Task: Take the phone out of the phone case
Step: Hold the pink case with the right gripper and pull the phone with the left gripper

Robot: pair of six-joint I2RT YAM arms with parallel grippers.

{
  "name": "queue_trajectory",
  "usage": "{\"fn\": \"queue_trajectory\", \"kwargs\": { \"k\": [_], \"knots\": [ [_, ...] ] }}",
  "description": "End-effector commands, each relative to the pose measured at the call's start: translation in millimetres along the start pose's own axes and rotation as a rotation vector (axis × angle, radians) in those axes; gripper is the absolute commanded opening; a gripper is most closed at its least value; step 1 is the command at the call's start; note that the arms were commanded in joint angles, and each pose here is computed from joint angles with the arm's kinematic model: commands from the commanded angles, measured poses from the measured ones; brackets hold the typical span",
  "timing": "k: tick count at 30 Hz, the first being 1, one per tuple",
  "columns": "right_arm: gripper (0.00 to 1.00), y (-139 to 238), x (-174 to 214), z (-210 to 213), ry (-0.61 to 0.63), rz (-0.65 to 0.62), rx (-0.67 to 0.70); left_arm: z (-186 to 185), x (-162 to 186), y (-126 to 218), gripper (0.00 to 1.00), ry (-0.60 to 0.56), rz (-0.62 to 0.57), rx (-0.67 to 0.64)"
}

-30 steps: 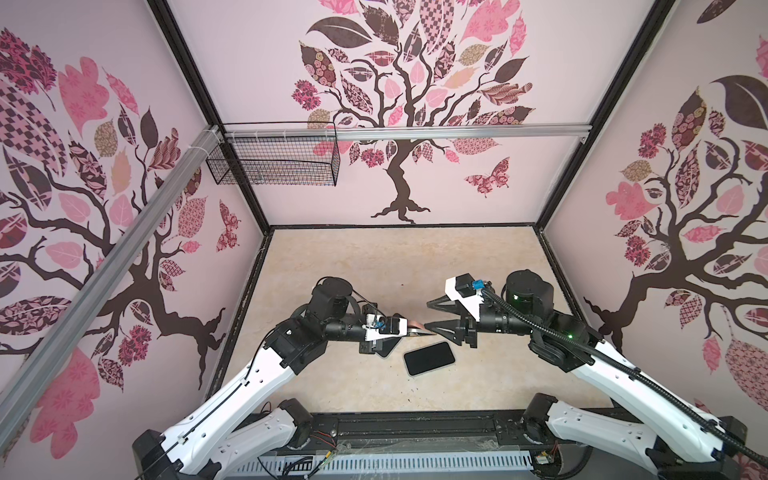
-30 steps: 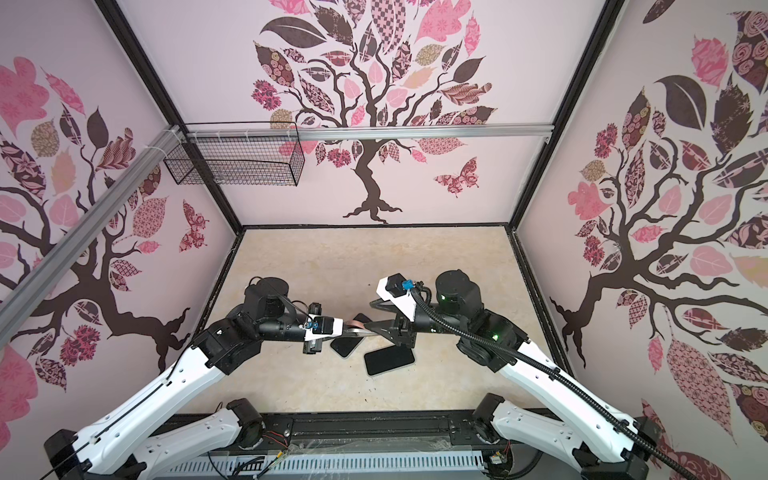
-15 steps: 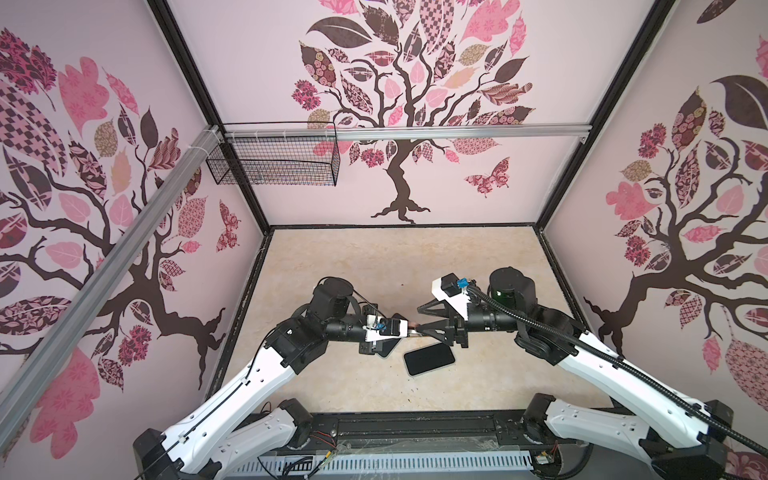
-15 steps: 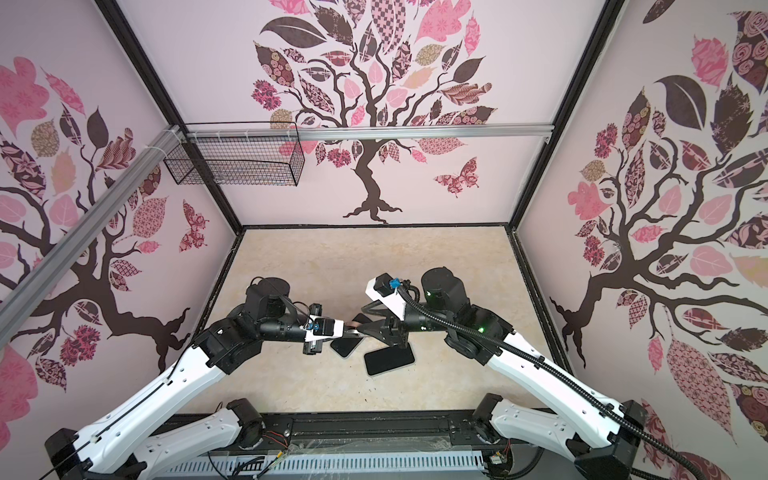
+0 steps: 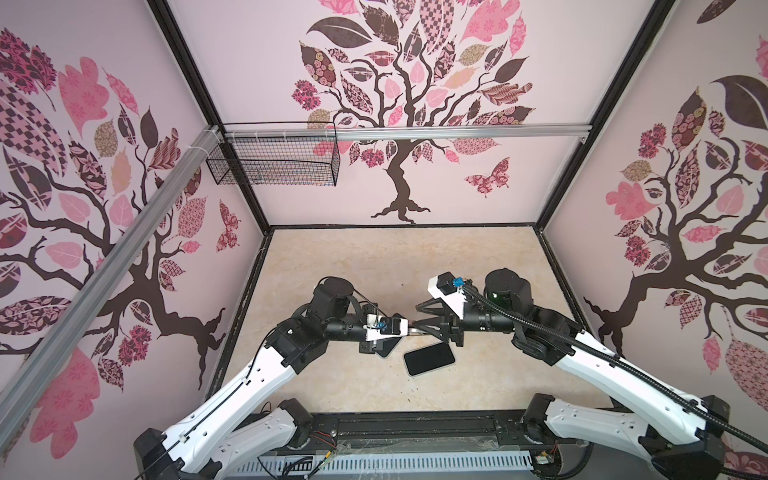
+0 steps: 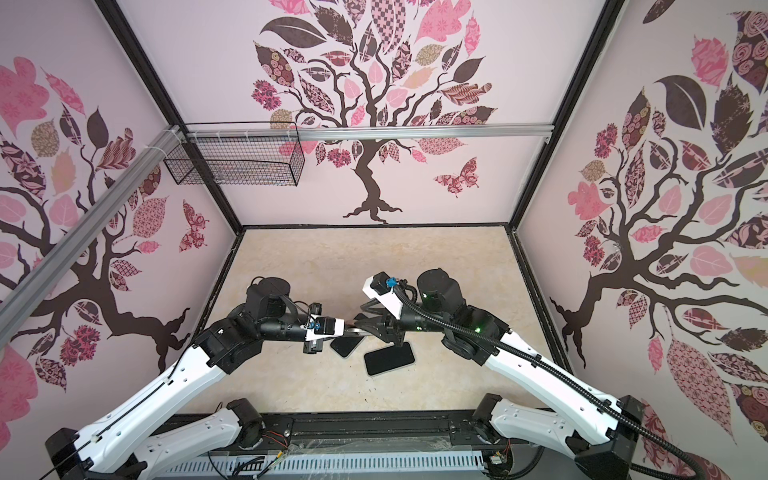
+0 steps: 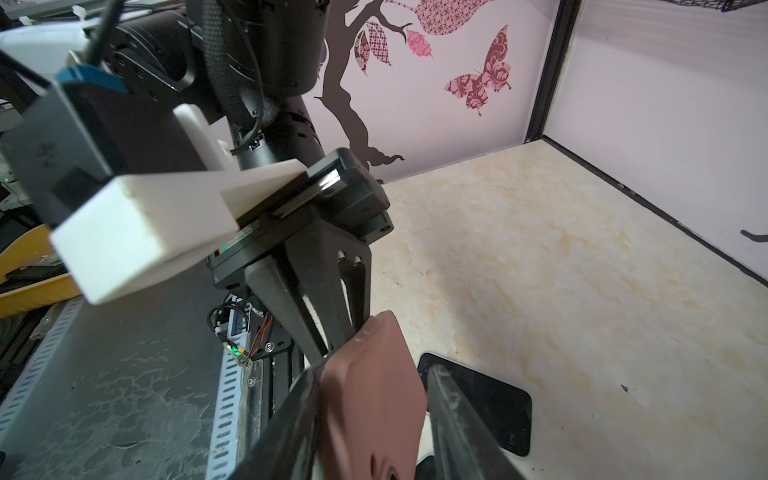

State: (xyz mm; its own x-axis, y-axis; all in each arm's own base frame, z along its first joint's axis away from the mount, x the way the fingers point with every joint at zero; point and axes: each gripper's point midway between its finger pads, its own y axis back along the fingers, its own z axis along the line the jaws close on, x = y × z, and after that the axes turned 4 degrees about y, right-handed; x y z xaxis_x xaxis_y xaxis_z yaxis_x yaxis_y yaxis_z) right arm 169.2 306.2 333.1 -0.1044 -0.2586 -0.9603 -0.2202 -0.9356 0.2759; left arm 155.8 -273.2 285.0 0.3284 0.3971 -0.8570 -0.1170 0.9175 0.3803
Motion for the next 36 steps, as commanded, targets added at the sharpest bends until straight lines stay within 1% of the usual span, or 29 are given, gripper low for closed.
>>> {"fn": "queue_trajectory", "kwargs": {
  "k": [1,6,10,13,18,23,27,30,33,36],
  "knots": [
    [0.45,1,-4,-13,-0.002,0.010,0.069,4,-30,10,0.00,-0.084,-0.098,-0.024],
    [0.46,0,9,-5,0.045,0.071,0.020,6,-32,11,0.00,-0.087,-0.099,-0.037],
    [0.45,4,24,-16,0.089,0.152,0.086,7,-33,14,0.00,-0.089,-0.105,-0.053],
    [0.44,6,32,-17,0.116,0.192,0.090,6,-32,14,0.00,-0.083,-0.105,-0.055],
    [0.41,1,31,-3,0.095,0.185,0.003,6,-30,12,0.00,-0.075,-0.104,-0.052],
    [0.37,-4,29,1,0.062,0.170,-0.028,8,-34,13,0.00,-0.076,-0.113,-0.056],
    [0.30,-8,31,0,0.051,0.183,-0.032,7,-32,13,0.00,-0.074,-0.108,-0.059],
    [0.24,-7,28,0,0.045,0.162,-0.024,9,-29,12,0.00,-0.071,-0.099,-0.066],
    [0.16,-4,21,-6,0.030,0.126,0.021,9,-29,13,0.00,-0.073,-0.095,-0.072],
    [0.07,1,14,-18,-0.010,0.079,0.106,10,-29,14,0.00,-0.071,-0.097,-0.087]
  ]
}}
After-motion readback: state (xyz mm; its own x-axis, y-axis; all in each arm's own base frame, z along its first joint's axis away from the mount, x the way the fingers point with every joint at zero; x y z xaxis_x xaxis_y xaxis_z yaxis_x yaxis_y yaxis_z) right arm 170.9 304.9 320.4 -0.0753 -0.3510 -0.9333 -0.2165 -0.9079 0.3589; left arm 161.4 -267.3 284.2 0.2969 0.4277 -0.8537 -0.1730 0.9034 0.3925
